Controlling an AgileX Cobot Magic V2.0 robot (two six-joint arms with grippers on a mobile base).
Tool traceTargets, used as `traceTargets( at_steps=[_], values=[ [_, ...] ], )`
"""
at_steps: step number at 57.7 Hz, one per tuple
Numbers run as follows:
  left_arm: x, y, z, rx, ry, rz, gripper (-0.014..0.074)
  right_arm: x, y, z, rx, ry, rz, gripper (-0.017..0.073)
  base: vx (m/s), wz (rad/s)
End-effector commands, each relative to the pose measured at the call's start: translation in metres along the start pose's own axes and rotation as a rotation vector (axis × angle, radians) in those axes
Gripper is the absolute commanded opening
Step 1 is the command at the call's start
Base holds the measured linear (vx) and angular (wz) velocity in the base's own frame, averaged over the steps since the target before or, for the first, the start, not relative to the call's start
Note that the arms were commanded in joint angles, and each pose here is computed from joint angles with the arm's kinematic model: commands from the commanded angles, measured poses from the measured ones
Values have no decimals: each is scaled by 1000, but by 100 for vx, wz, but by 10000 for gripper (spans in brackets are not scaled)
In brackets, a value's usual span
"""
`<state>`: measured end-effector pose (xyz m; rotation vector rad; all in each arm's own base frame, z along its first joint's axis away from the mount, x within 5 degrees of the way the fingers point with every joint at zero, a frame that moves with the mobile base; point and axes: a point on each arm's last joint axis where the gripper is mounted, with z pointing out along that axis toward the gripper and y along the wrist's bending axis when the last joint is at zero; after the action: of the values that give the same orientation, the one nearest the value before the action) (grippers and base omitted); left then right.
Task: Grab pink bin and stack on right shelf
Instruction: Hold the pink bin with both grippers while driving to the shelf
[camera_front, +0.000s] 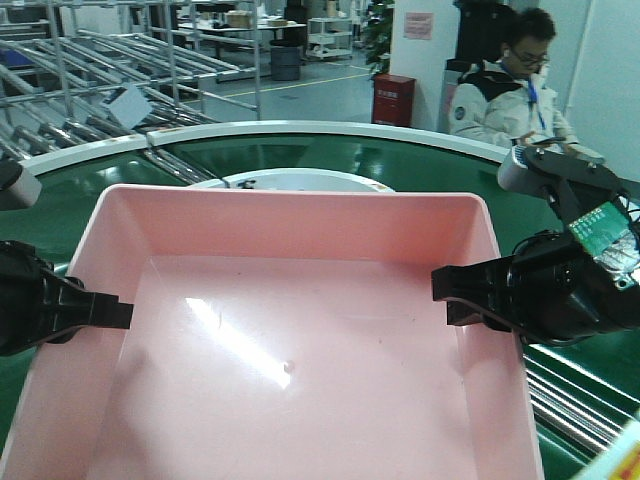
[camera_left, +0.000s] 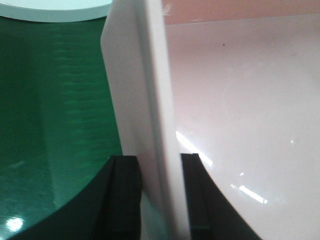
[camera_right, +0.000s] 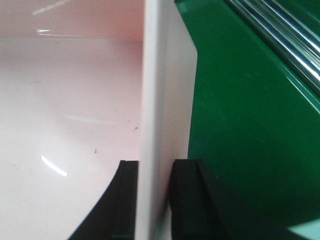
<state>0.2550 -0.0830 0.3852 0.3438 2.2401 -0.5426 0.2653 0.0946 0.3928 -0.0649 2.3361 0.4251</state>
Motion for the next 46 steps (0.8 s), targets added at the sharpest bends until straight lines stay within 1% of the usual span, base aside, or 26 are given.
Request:
traceTargets(
  at_steps=[1, 11, 21, 46],
  values=[
    [-12, -12, -18, 36, -97, 12, -5, -18, 8, -26, -60, -181, 5, -8, -22, -26],
    [-12, -12, -18, 37, -98, 12, -5, -18, 8, -26, -59, -182, 4, -8, -20, -34],
    [-12, -12, -18, 37, -98, 12, -5, -18, 8, -25, -57, -173, 4, -8, -16, -50],
    [-12, -12, -18, 37, -98, 12, -5, -18, 8, -25, -57, -172, 4, -8, -11, -67]
  ],
)
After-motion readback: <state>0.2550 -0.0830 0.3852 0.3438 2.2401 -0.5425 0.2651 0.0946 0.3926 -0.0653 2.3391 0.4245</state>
